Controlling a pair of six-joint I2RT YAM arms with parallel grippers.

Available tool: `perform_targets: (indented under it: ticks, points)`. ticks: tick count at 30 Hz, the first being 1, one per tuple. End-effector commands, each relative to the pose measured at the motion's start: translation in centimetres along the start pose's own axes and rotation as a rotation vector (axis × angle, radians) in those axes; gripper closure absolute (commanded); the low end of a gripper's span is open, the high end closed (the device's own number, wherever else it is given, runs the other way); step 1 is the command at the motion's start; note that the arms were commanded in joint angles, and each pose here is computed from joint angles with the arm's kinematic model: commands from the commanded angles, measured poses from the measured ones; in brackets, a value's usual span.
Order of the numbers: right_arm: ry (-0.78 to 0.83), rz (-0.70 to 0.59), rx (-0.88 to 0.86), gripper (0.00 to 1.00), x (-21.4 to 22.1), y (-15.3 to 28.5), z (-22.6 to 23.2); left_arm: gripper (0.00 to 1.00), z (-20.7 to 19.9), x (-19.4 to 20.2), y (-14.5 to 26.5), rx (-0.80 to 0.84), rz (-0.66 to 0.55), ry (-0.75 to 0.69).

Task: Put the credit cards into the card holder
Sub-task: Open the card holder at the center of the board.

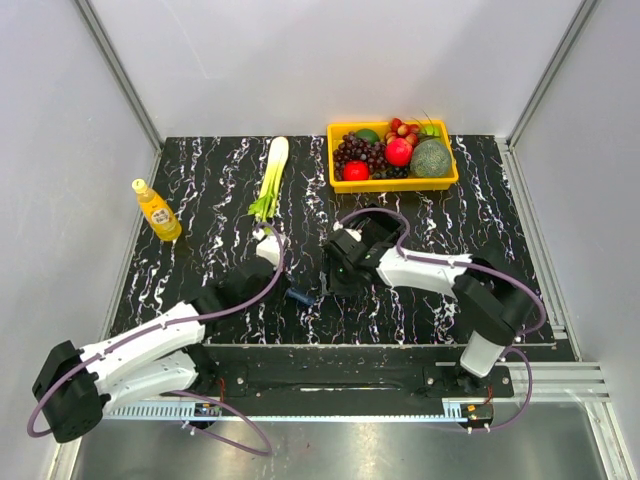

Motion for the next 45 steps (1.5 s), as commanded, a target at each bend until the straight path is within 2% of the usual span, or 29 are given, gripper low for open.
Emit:
perform_targets:
  ticks: [1,5,7,9,13,16,19,23,27,33,36,40,45]
  points:
    - [0.106,-0.092,-0.066,0.41,-1.9,3.6,1.1,1.0,0.5,-5.0,1.2,-0.066,-0.132,-0.059]
    - [0.131,-0.124,-0.122,0.38,-2.5,5.1,2.2,1.0,0.8,-8.0,2.0,-0.107,-0.201,-0.119]
    - [0.127,-0.135,-0.138,0.38,-2.8,5.5,2.6,1.0,0.3,-9.3,2.0,-0.065,-0.23,-0.171]
    - [0.105,-0.146,-0.131,0.37,-3.1,5.5,2.6,1.0,0.6,-9.7,1.4,-0.079,-0.205,-0.18]
    - [0.074,-0.137,-0.087,0.38,-3.2,4.5,1.9,1.0,0.4,-8.1,-1.0,-0.07,-0.132,-0.21]
    - [0.045,-0.112,-0.069,0.38,-3.3,3.7,1.3,1.0,0.0,-7.4,-1.8,-0.048,-0.138,-0.174]
    - [0.019,-0.147,-0.038,0.41,-3.9,3.6,0.6,1.0,-0.1,-5.4,-2.2,-0.033,-0.117,-0.096]
    - [0.04,-0.155,-0.085,0.45,-5.1,3.1,1.5,1.0,-0.4,-1.9,-2.4,0.013,-0.094,0.036]
    - [0.049,-0.117,-0.194,0.47,-5.0,2.5,3.3,1.0,-0.3,-0.7,-2.0,0.033,-0.161,0.133]
    - [0.065,0.038,-0.284,0.5,-3.0,1.1,4.5,1.0,-0.2,-2.3,-0.4,0.056,-0.254,0.121]
    - [0.076,0.088,-0.35,0.47,-2.2,1.5,5.2,1.0,-0.4,-4.0,-0.1,0.057,-0.263,0.066]
    - [0.078,0.049,-0.428,0.41,-2.2,3.8,5.5,1.0,-0.7,-6.1,-0.1,0.049,-0.247,-0.016]
    - [0.129,0.033,-0.441,0.41,-2.1,5.0,5.3,1.0,-1.0,-8.3,-0.3,0.046,-0.29,-0.074]
Point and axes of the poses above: each gripper's point midway between its finger pads, its own y axis back along the fingers, its own z axis along the line the jaws close on, x = y × z, the point moved 5 cm from there along y, back along the fingers, and after that the axes turned 9 degrees about -y, right-handed, at the moved point
